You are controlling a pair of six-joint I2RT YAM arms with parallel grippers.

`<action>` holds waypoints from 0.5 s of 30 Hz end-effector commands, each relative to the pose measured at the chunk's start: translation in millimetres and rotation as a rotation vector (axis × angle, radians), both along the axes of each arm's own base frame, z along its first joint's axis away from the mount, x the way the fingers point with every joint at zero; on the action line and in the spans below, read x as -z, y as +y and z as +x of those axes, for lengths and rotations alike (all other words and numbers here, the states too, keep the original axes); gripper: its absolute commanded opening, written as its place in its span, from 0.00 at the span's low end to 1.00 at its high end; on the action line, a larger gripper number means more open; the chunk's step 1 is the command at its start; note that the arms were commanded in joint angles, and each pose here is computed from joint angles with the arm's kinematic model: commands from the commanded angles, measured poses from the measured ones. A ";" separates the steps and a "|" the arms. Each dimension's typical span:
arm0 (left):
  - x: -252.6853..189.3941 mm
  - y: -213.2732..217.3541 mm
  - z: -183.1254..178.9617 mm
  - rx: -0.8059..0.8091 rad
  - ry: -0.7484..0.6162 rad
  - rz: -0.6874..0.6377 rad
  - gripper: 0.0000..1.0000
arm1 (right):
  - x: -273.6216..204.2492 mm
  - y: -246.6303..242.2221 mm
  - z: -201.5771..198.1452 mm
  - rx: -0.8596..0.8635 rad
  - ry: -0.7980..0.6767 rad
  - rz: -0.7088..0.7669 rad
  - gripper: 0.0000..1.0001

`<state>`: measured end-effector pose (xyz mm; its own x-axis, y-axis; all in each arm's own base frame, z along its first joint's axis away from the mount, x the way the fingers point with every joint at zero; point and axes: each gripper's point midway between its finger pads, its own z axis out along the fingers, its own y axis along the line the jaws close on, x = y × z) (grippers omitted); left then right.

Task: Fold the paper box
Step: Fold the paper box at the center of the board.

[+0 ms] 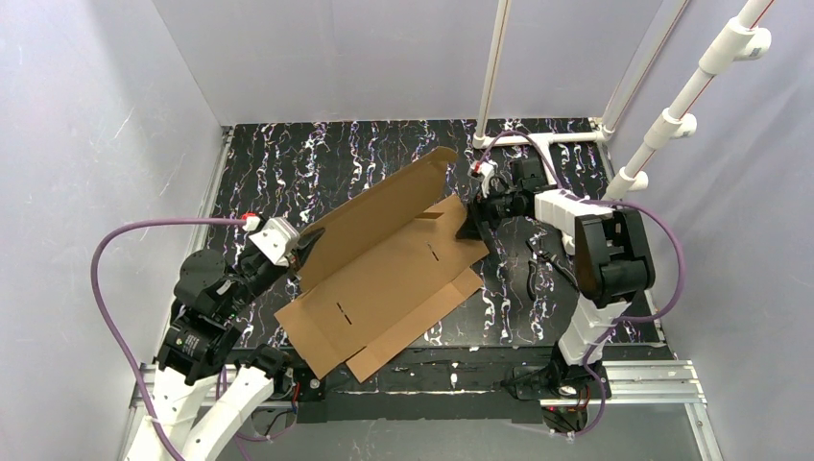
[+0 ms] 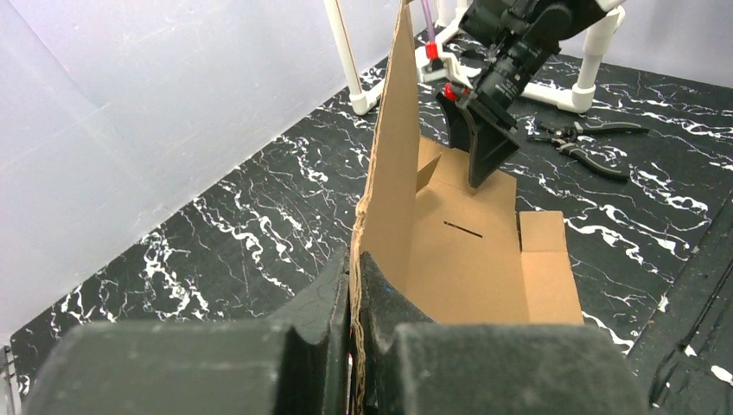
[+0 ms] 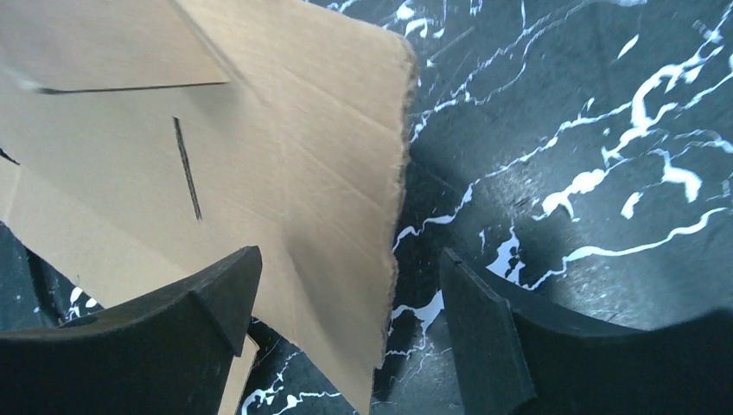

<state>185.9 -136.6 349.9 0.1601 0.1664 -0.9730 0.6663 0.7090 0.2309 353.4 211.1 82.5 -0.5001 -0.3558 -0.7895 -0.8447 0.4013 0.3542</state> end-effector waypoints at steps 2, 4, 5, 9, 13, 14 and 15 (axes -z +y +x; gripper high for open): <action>-35.4 -1.4 -3.3 0.021 -0.097 -0.011 0.00 | -9.8 6.4 7.2 -0.055 -0.021 0.018 0.78; -37.2 -2.7 -1.1 0.023 -0.099 -0.012 0.00 | -12.4 12.1 4.8 -0.096 -0.011 0.057 0.65; -39.3 -3.4 -0.4 0.025 -0.104 -0.014 0.00 | -12.1 14.6 4.0 -0.117 -0.002 0.074 0.53; -42.5 -4.4 4.2 0.015 -0.087 -0.029 0.00 | -27.6 20.5 6.4 -0.186 -0.054 0.115 0.10; -50.8 -3.6 8.1 -0.005 -0.068 -0.059 0.00 | -64.0 22.8 27.7 -0.158 -0.226 0.136 0.01; -55.4 -3.4 9.0 -0.010 -0.070 -0.070 0.00 | -76.5 23.9 35.7 -0.134 -0.281 0.150 0.01; -60.4 -3.3 10.3 -0.015 -0.074 -0.080 0.00 | -87.6 24.6 43.4 -0.104 -0.332 0.164 0.01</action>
<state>197.2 -142.3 369.2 0.1611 0.1593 -0.9740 0.6675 0.7094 0.2264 365.2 228.9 103.3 -0.4076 -0.3452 -0.8454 -0.9076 0.2549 0.3335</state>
